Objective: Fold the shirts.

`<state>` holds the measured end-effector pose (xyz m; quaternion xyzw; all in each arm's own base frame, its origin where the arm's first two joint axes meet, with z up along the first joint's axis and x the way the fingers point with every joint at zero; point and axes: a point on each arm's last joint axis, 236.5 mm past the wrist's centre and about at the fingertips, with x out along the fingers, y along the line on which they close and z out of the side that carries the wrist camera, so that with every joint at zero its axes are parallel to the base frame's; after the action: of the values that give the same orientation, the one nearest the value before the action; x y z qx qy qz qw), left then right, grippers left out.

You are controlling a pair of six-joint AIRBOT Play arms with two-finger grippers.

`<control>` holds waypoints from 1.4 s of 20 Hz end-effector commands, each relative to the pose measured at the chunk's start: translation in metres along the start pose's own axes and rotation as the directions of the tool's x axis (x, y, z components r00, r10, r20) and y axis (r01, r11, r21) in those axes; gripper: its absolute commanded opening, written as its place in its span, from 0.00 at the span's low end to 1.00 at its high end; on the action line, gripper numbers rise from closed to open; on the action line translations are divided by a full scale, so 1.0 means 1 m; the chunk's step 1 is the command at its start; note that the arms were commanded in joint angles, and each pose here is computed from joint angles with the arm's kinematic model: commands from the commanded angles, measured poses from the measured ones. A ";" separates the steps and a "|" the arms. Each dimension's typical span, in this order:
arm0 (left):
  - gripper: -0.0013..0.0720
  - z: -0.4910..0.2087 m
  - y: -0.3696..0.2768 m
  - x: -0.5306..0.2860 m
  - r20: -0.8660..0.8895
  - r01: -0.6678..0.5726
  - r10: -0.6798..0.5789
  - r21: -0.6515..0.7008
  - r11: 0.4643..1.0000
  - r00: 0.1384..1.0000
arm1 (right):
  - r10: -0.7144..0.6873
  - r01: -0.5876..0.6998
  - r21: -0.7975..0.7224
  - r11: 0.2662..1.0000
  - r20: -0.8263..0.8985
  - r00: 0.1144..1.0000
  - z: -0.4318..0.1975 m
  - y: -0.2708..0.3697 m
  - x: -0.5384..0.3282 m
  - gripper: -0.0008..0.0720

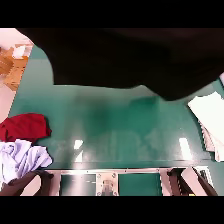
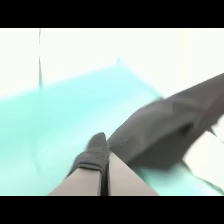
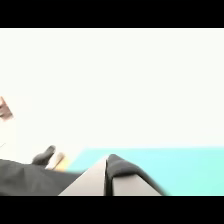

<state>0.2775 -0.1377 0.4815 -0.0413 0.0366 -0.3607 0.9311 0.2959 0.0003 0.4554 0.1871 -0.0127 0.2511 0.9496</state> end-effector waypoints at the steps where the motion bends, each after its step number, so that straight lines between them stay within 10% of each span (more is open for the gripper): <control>1: 0.05 0.083 -0.093 -0.073 0.251 -0.061 -0.004 0.254 0.965 0.968 | 0.028 0.047 -0.313 0.949 0.229 0.973 0.065 0.130 -0.022 0.04; 11: 0.05 -0.066 0.080 -0.012 -0.136 -0.332 0.318 -0.097 0.938 0.938 | -0.144 0.153 -0.086 0.984 0.101 0.984 0.008 0.017 -0.009 0.04; 22: 0.05 -0.416 0.244 0.155 -0.456 -0.266 -0.049 -0.600 0.754 0.889 | -0.284 0.503 0.413 0.759 -0.486 0.827 -0.345 -0.279 0.119 0.04; 28: 0.05 -0.425 0.296 0.202 -0.401 -0.265 -0.022 -0.645 0.716 0.916 | -0.192 0.486 0.567 0.665 -0.498 0.845 -0.369 -0.340 0.173 0.04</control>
<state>0.5528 -0.0819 0.0313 -0.2878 0.3647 -0.2683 0.8439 0.5571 -0.0570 0.0379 0.4289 0.2938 0.0789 0.8506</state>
